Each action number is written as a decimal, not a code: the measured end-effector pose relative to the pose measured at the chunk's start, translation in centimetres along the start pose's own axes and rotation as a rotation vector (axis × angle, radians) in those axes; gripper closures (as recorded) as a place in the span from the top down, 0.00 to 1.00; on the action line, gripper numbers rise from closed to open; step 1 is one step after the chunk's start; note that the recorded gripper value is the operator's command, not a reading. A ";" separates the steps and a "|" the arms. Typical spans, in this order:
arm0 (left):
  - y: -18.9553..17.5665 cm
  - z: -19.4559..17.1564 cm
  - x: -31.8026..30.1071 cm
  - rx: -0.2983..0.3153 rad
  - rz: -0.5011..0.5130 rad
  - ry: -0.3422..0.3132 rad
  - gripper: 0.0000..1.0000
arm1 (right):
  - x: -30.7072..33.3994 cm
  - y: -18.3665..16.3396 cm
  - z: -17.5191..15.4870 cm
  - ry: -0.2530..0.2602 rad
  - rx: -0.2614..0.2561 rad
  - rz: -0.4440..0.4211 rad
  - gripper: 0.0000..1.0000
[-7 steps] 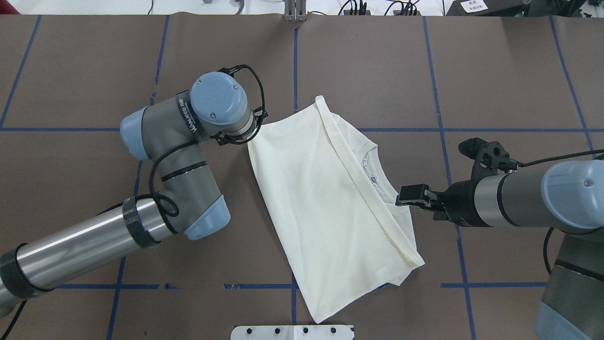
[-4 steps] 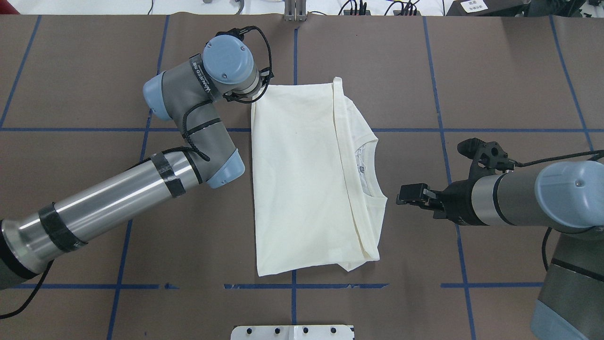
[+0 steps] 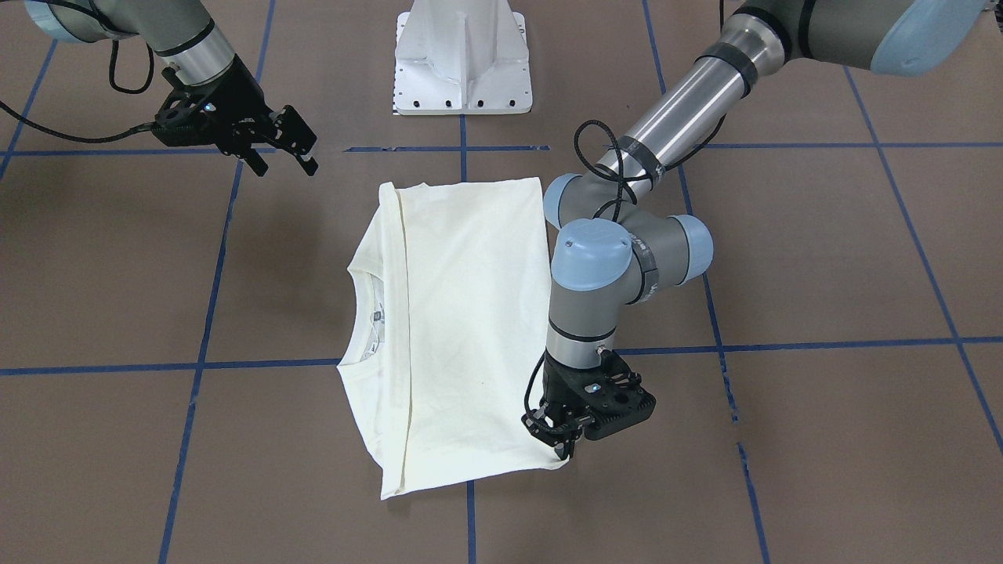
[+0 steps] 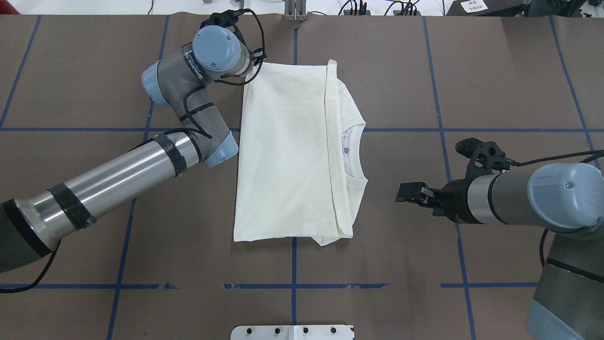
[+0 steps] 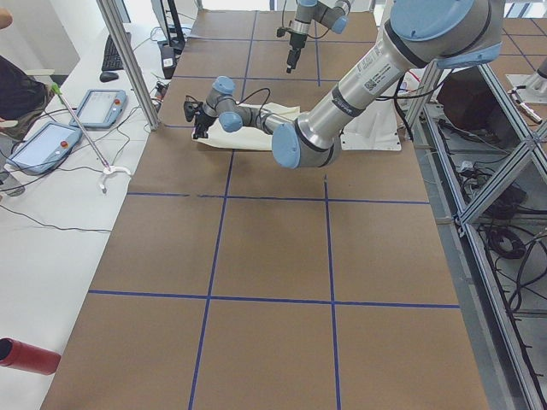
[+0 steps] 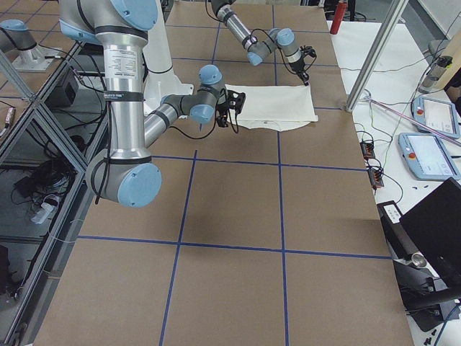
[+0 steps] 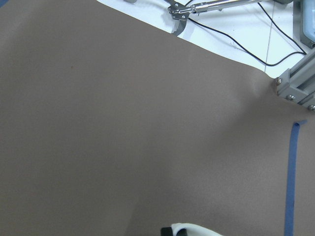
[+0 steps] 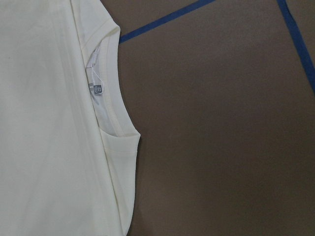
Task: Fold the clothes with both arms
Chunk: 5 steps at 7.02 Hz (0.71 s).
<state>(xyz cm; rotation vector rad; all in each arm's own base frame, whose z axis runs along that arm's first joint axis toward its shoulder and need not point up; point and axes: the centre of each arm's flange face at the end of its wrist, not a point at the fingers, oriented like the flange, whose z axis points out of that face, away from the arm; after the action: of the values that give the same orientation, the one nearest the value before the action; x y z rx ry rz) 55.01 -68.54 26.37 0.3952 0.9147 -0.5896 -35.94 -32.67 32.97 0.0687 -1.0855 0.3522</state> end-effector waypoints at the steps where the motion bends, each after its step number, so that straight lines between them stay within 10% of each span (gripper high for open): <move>1: -0.2 0.5 -0.5 0.013 0.029 -0.004 1.00 | -0.4 -0.1 0.2 -0.006 0.003 -0.003 1.00; 5: -4.5 -0.3 -2.3 0.004 0.138 -0.015 1.00 | -1.2 -0.3 2.2 0.012 0.002 -0.022 1.00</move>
<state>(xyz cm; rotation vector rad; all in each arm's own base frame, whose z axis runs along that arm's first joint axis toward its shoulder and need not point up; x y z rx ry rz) 50.96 -71.14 27.76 0.4530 0.8647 -0.4669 -38.22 -33.77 33.00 0.0806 -1.0719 0.3339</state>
